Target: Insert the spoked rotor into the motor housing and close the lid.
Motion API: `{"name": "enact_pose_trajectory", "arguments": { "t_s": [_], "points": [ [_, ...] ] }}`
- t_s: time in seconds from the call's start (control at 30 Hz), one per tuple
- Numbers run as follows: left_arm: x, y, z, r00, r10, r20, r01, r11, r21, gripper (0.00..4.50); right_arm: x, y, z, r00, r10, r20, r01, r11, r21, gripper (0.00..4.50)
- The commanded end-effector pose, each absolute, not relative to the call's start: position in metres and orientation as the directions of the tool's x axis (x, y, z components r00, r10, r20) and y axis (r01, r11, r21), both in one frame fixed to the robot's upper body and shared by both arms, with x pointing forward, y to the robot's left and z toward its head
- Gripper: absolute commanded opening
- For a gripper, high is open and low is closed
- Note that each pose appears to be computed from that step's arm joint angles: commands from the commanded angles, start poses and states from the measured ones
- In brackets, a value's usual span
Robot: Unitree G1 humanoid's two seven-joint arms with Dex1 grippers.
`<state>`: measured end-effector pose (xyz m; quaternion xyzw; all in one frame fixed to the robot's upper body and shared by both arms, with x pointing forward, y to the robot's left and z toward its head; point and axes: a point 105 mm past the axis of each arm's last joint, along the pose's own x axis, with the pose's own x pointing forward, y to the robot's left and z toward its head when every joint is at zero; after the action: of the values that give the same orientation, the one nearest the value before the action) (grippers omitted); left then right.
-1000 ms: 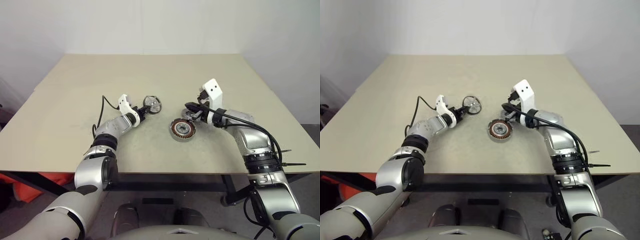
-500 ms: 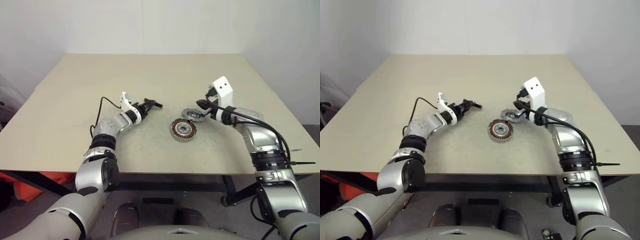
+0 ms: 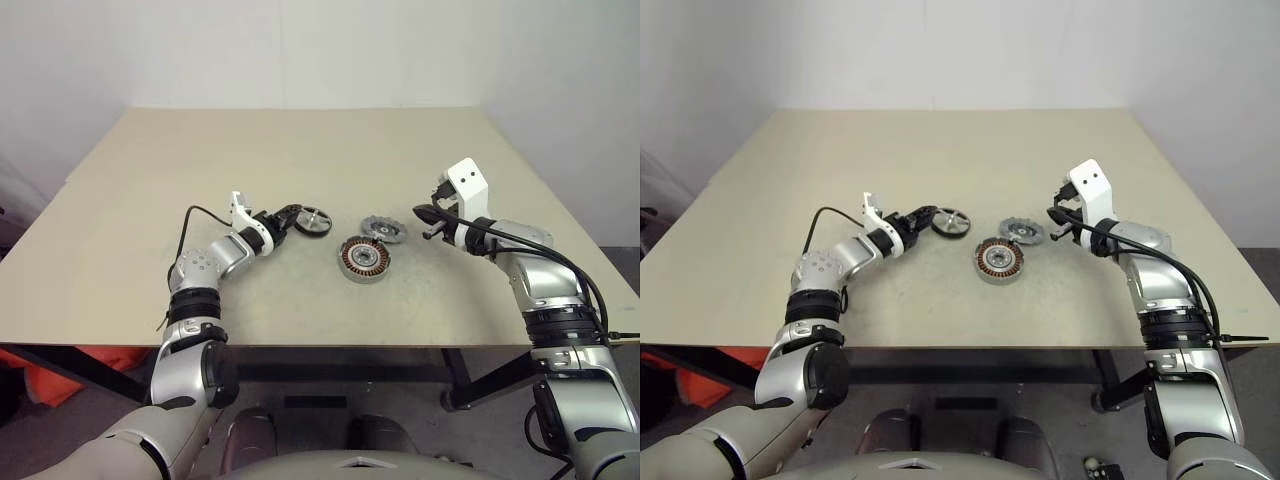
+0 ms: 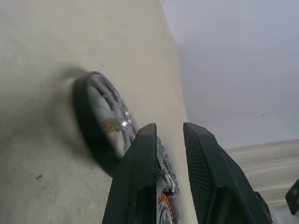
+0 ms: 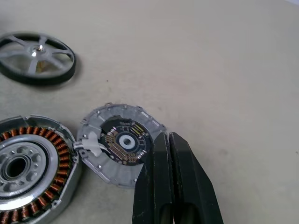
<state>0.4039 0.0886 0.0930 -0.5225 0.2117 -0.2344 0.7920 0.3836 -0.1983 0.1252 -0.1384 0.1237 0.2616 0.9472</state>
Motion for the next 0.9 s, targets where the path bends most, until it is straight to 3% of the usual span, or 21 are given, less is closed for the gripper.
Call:
{"name": "enact_pose_trajectory", "arguments": {
  "t_s": [0.03,0.3,0.4,0.5,0.73,0.9],
  "points": [
    [0.41,0.092,0.101,0.829,-0.555,-0.065,0.166,0.355,-0.92,0.95,0.385,-0.186,0.148,0.83,0.505,-0.235,-0.552,0.805,-0.22,0.0],
    [0.409,0.096,0.087,0.844,-0.523,-0.117,0.105,0.376,-0.92,0.95,0.384,-0.18,0.143,0.823,0.515,-0.242,-0.562,0.799,-0.212,0.0],
    [0.405,0.097,0.083,0.836,-0.532,-0.135,0.108,0.401,-0.91,1.55,0.384,-0.18,0.143,0.823,0.514,-0.243,-0.562,0.799,-0.213,0.0],
    [0.406,0.099,0.075,0.841,-0.51,-0.181,0.066,0.428,-0.902,2.53,0.384,-0.18,0.143,0.822,0.514,-0.244,-0.562,0.799,-0.213,0.0],
    [0.407,0.101,0.068,0.847,-0.493,-0.2,0.016,0.399,-0.917,2.53,0.384,-0.18,0.142,0.821,0.515,-0.248,-0.564,0.798,-0.213,0.0],
    [0.408,0.107,0.076,0.867,-0.477,-0.145,0.032,0.344,-0.938,2.53,0.384,-0.179,0.143,0.821,0.514,-0.247,-0.564,0.797,-0.215,0.0]
  ]
}}
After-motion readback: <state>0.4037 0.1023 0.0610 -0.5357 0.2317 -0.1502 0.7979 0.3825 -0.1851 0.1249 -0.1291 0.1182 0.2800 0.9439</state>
